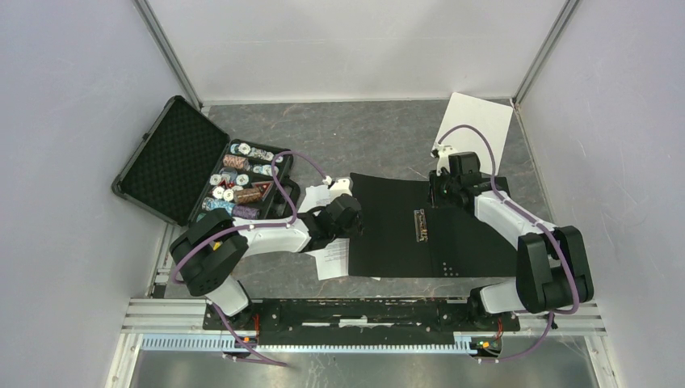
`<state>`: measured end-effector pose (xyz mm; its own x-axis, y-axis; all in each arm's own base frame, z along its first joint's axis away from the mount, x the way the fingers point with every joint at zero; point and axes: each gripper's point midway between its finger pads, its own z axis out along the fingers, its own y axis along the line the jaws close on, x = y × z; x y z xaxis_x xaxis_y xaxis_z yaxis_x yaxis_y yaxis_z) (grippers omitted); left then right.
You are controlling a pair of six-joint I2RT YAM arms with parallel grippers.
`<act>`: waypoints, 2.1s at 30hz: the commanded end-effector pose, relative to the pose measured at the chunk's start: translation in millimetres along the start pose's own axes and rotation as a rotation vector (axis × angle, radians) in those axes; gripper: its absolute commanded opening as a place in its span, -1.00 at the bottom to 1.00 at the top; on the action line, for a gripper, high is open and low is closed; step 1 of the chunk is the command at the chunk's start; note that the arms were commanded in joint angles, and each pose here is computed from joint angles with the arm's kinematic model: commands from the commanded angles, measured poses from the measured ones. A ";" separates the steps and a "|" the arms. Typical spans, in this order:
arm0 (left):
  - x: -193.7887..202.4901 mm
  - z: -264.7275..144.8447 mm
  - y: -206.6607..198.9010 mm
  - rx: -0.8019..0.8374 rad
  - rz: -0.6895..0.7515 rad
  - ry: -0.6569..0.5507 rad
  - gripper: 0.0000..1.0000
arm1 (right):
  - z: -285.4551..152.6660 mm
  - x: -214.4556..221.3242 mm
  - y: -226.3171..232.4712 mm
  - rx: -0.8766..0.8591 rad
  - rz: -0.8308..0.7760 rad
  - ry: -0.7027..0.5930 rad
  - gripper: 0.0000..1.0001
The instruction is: Put the files into the folder
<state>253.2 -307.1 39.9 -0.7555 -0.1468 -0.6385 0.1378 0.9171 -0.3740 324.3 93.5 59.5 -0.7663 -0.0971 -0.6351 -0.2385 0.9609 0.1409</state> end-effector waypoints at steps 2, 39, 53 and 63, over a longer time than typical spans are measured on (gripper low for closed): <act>16.6 2.9 48.7 -0.191 0.092 0.031 -0.96 | 4.1 -9.8 15.2 -0.112 0.010 -0.024 -0.52; 18.1 5.8 47.5 -0.182 0.100 0.034 -0.95 | 27.5 56.1 15.4 -0.145 0.061 0.109 -0.74; 18.3 8.9 43.5 -0.173 0.091 0.034 -0.95 | 32.8 95.4 19.3 -0.174 0.075 0.190 -0.84; 19.2 8.8 50.0 -0.211 0.076 0.033 -0.96 | 14.1 53.8 35.8 -0.246 0.030 0.080 -0.81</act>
<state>253.7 -306.1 33.0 -0.7598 -0.1487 -0.6330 0.1237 0.9227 -0.3653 314.7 116.8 25.4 -0.7586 -0.0600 -0.6487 -0.3230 0.8995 0.2944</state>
